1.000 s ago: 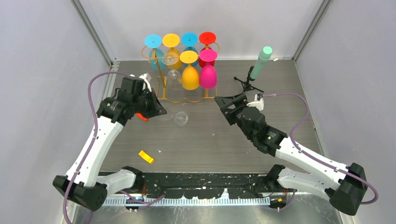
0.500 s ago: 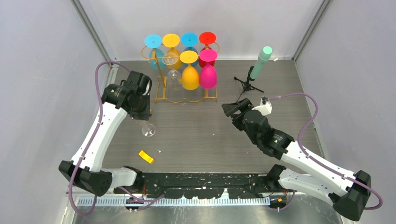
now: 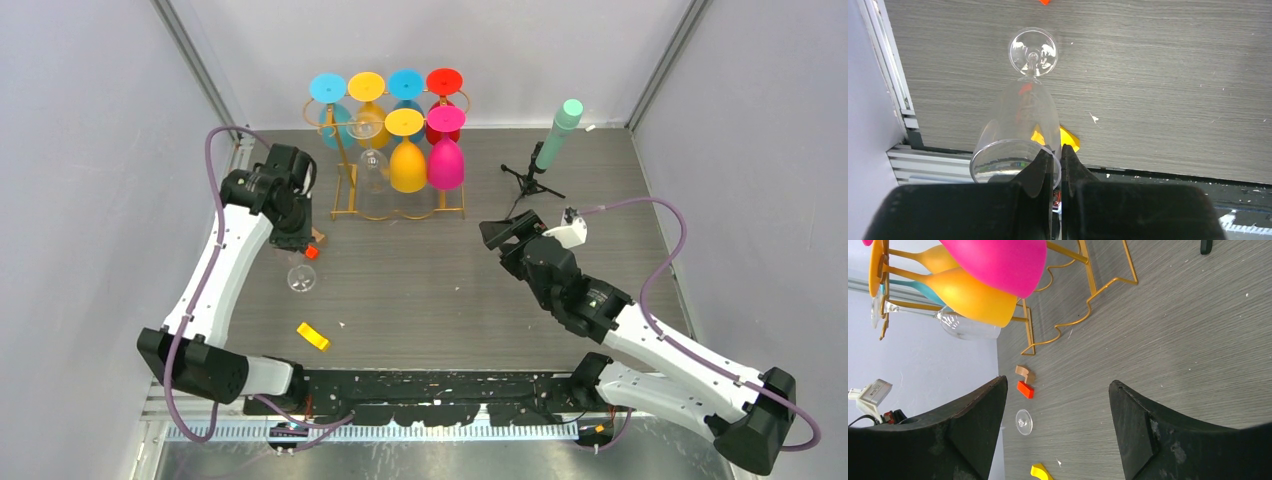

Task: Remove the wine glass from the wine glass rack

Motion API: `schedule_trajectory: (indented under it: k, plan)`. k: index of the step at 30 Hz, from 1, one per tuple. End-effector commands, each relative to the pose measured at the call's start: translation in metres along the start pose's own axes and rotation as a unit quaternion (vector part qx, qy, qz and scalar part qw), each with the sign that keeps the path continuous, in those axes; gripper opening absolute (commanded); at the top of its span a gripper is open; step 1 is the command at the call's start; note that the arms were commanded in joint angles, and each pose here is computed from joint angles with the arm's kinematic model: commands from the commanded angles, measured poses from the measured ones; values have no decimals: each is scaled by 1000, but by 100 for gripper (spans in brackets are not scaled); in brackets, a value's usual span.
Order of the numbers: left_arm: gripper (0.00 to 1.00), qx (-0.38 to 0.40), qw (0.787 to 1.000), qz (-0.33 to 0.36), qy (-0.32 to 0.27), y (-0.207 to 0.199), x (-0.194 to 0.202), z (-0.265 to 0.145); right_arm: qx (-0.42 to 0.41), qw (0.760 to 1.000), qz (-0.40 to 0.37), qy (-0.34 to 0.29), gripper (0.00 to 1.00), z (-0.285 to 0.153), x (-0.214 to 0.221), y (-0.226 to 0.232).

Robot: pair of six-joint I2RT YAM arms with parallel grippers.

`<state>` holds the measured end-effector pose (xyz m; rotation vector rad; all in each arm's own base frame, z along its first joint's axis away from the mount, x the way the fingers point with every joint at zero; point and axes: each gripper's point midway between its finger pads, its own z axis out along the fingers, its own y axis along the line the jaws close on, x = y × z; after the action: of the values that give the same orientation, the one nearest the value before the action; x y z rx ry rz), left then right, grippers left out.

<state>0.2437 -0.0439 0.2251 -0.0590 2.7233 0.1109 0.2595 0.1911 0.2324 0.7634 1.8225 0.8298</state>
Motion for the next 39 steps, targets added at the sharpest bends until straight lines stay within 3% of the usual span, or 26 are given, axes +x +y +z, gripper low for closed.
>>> schedule_trajectory:
  k: [1,9,16,27,29,34,39]
  plan:
    - [0,26,1000,-10,-10,-1,-5,7,-6,1000,4,-30,80,0,-15,11]
    - [2,0,1000,-28,1,16,0,17,-5,999,4,-34,80,1,-16,12]
    - [36,-17,999,-37,-23,27,-10,7,-10,1000,-4,-16,80,0,-11,18]
    - [63,5,991,-51,-126,28,-48,-41,18,999,-36,13,80,-1,-9,29]
    - [73,22,987,-50,-152,25,-57,-54,19,999,-41,17,80,-1,-8,32]
    - [93,128,964,-38,-229,-7,-85,-96,13,998,-58,25,80,-5,-10,40]
    - [98,283,903,-35,-321,-55,-120,-151,8,993,-102,51,80,-13,-12,55]
